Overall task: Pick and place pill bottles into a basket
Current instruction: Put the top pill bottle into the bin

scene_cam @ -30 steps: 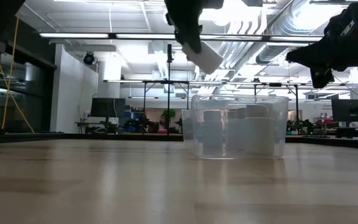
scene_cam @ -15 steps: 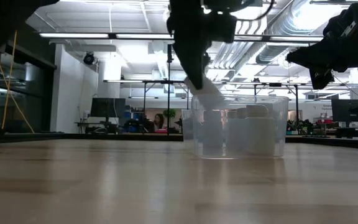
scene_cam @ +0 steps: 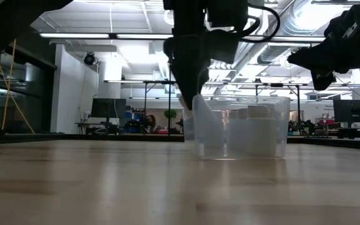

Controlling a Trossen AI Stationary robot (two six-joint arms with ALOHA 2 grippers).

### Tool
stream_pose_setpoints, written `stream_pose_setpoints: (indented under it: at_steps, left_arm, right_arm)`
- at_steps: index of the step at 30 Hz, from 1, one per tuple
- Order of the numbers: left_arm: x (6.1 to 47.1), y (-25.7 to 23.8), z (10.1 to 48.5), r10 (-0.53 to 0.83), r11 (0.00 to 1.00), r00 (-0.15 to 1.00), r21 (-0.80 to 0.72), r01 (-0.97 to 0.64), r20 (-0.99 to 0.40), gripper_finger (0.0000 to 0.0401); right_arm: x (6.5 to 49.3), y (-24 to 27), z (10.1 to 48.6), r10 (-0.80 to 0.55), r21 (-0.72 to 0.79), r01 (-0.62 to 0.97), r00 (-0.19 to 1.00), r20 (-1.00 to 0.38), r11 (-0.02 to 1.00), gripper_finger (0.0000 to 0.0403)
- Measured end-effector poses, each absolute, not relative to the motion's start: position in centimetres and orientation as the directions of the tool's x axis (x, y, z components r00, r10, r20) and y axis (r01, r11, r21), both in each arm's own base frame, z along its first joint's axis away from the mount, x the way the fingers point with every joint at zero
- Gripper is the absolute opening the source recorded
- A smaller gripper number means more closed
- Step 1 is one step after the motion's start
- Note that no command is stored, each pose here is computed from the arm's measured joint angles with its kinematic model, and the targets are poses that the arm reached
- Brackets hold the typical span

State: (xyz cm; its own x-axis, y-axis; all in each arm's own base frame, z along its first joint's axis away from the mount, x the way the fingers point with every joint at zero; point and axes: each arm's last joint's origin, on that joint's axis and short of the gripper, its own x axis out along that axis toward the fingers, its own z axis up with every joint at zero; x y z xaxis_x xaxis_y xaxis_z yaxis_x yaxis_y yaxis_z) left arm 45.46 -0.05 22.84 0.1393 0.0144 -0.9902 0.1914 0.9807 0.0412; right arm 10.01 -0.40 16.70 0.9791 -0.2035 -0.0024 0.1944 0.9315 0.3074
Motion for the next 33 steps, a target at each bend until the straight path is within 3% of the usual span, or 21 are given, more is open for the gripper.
stream_pose_setpoints:
  at_steps: [33]
  left_arm:
    - [45.72, 0.03, 22.41, 0.019, 0.964, 0.143, 0.056, 0.259, -0.99, 0.0221]
  right_arm:
    - [10.01, -0.4, 16.7, -0.208, 0.3, 0.199, 0.978, -0.002, 0.933, 0.0]
